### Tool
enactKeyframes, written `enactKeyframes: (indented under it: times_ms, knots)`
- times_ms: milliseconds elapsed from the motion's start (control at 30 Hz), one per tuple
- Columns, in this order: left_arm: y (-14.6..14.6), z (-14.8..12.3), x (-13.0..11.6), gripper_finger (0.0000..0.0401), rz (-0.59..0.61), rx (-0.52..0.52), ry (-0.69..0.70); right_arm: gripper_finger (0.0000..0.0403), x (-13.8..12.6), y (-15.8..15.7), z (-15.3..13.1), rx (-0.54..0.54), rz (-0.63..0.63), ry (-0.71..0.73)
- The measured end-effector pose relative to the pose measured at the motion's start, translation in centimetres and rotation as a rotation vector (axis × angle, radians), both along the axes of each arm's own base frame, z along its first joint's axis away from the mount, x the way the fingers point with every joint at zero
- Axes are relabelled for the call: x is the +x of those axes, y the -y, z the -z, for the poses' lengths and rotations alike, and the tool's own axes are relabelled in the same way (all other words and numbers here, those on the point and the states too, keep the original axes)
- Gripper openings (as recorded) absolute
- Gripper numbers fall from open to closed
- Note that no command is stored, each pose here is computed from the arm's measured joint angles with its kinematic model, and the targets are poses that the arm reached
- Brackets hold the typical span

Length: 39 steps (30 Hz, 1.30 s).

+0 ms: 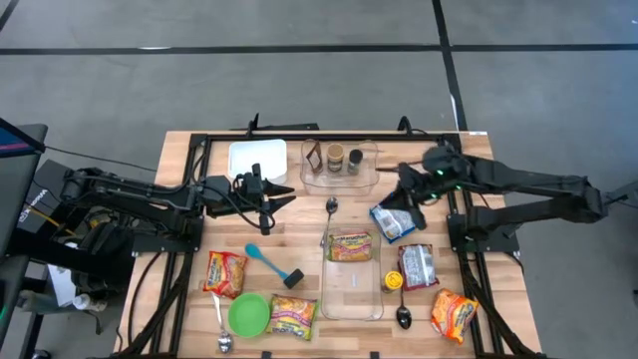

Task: Pick & Place Food Item
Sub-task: Put the black seasoning can into the top transparent bin

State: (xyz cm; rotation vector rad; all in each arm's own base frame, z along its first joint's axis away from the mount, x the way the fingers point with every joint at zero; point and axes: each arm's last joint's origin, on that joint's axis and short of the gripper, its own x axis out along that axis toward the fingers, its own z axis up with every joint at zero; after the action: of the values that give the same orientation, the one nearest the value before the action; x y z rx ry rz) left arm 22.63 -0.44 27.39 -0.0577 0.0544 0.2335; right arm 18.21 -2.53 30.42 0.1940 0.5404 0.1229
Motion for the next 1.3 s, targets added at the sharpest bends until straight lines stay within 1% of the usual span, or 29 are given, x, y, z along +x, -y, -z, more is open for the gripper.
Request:
enactKeyframes:
  times_ms: [133, 333, 433, 600, 733, 1000, 1100, 1167, 1233, 1300]
  knots:
    - [0.0, 0.0, 0.0, 0.0088, 0.001, -0.002, 0.001, 0.0035, -1.8, -1.0, 1.2, -0.026, 0.0, 0.019]
    - [0.0, 0.0, 0.0, 0.0088, -0.004, -0.103, 0.024, 0.0035, -3.1, -2.1, 3.0, -0.036, -0.001, 0.058]
    - [0.0, 0.0, 0.0, 0.0088, -0.006, -0.135, 0.032, 0.0035, -3.3, -2.6, 3.3, -0.056, -0.029, 0.094]
    - [0.0, -0.3, 0.0, 0.0088, -0.004, -0.138, 0.064, 0.0035, -3.1, -3.2, 3.4, -0.093, -0.053, 0.104]
    - [0.0, -0.5, 0.0, 0.0088, -0.003, -0.14, 0.087, 0.0035, -2.7, -3.7, 3.5, -0.102, -0.079, 0.107]
    - [0.0, -0.5, 0.0, 0.0088, -0.003, -0.139, 0.087, 0.0035, -2.4, -4.2, 3.8, -0.128, -0.102, 0.088]
    - [0.2, -0.6, 0.1, 0.0088, 0.057, -0.151, 0.091, 0.0035, -2.4, -4.2, 3.8, -0.128, -0.102, 0.087]
    - [0.5, -0.8, 0.1, 0.0088, 0.14, -0.181, 0.11, 0.0035, -2.4, -4.2, 3.8, -0.128, -0.101, 0.09]
    - [1.1, -1.0, 0.1, 0.0088, 0.235, -0.189, 0.122, 0.0035, -2.3, -4.2, 3.7, -0.129, -0.102, 0.098]
    - [2.0, -1.2, 0.0, 0.0088, 0.3, -0.193, 0.14, 0.0035, -2.3, -4.2, 3.7, -0.135, -0.104, 0.104]
